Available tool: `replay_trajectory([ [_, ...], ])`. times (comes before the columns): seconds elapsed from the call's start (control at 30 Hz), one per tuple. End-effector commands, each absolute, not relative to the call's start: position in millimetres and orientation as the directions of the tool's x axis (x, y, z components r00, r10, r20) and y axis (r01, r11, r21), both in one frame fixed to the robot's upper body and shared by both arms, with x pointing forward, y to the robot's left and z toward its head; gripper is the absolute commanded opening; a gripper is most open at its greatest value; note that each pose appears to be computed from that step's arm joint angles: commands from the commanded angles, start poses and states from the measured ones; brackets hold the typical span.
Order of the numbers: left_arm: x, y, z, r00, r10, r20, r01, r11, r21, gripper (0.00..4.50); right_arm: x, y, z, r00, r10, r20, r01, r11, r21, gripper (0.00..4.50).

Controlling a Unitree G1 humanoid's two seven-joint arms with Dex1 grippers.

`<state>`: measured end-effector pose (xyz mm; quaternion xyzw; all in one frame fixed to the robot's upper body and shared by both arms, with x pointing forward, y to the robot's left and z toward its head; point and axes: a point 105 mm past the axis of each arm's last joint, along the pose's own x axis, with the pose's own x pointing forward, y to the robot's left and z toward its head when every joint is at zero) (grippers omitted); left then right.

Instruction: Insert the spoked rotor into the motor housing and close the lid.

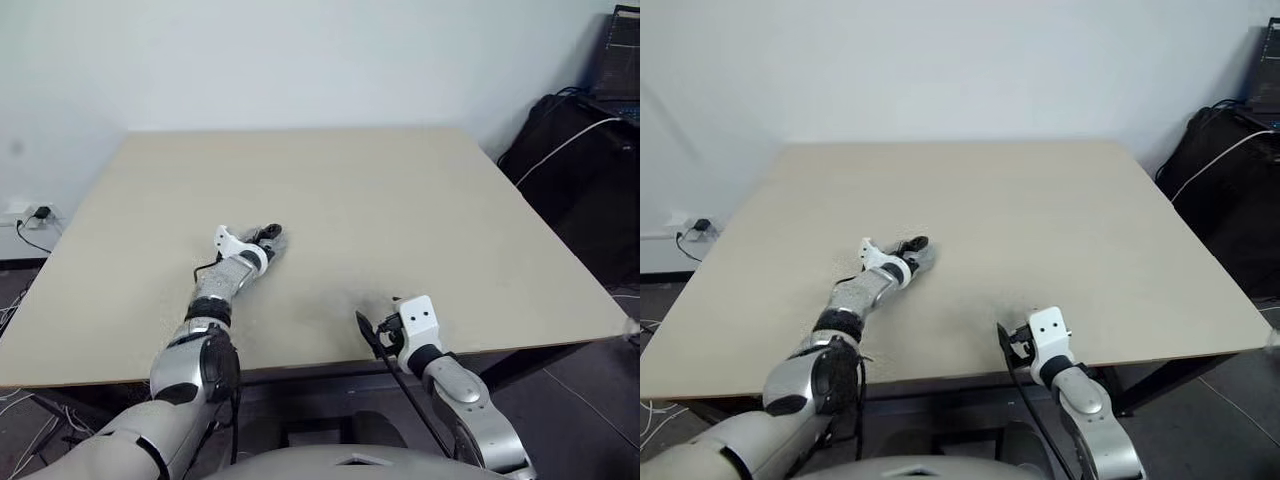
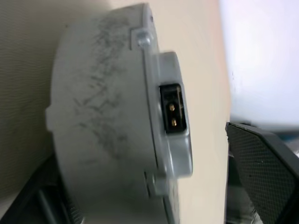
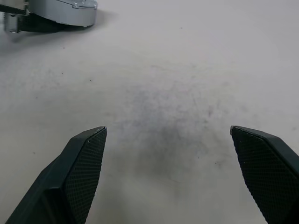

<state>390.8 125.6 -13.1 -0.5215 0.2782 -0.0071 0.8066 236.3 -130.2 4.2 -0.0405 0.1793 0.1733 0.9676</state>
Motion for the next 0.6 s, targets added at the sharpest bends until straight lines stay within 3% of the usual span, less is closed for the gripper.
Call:
replay_trajectory([
  [0.03, 350, 145, -45, 0.76, -0.298, -0.577, -0.343, 0.569, -0.747, 4.47, 239, -128, 14, 0.878, 0.345, -0.331, -0.36, 0.933, 0.019, 4.5],
  [0.13, 323, 165, -50, 0.759, -0.242, -0.605, -0.297, 0.697, -0.652, 4.47, 241, -126, 14, 0.883, 0.342, -0.323, -0.335, 0.939, 0.077, 4.5],
  [0.27, 304, 185, -37, 0.82, -0.166, -0.547, -0.173, 0.84, -0.514, 4.47, 244, -125, 17, 0.898, 0.324, -0.297, -0.303, 0.946, 0.116, 4.5],
  [0.4, 292, 185, -5, 0.926, -0.132, -0.354, 0.011, 0.946, -0.325, 4.47, 251, -135, 26, 0.944, 0.247, -0.219, -0.229, 0.968, 0.106, 4.5],
  [0.47, 283, 187, 12, 0.968, -0.094, -0.231, 0.047, 0.978, -0.202, 4.47, 253, -140, 28, 0.96, 0.208, -0.186, -0.197, 0.977, 0.076, 4.5],
  [0.6, 270, 186, 23, 0.991, -0.046, -0.124, 0.036, 0.996, -0.081, 4.47, 252, -145, 27, 0.971, 0.175, -0.166, -0.166, 0.984, 0.061, 4.5],
])
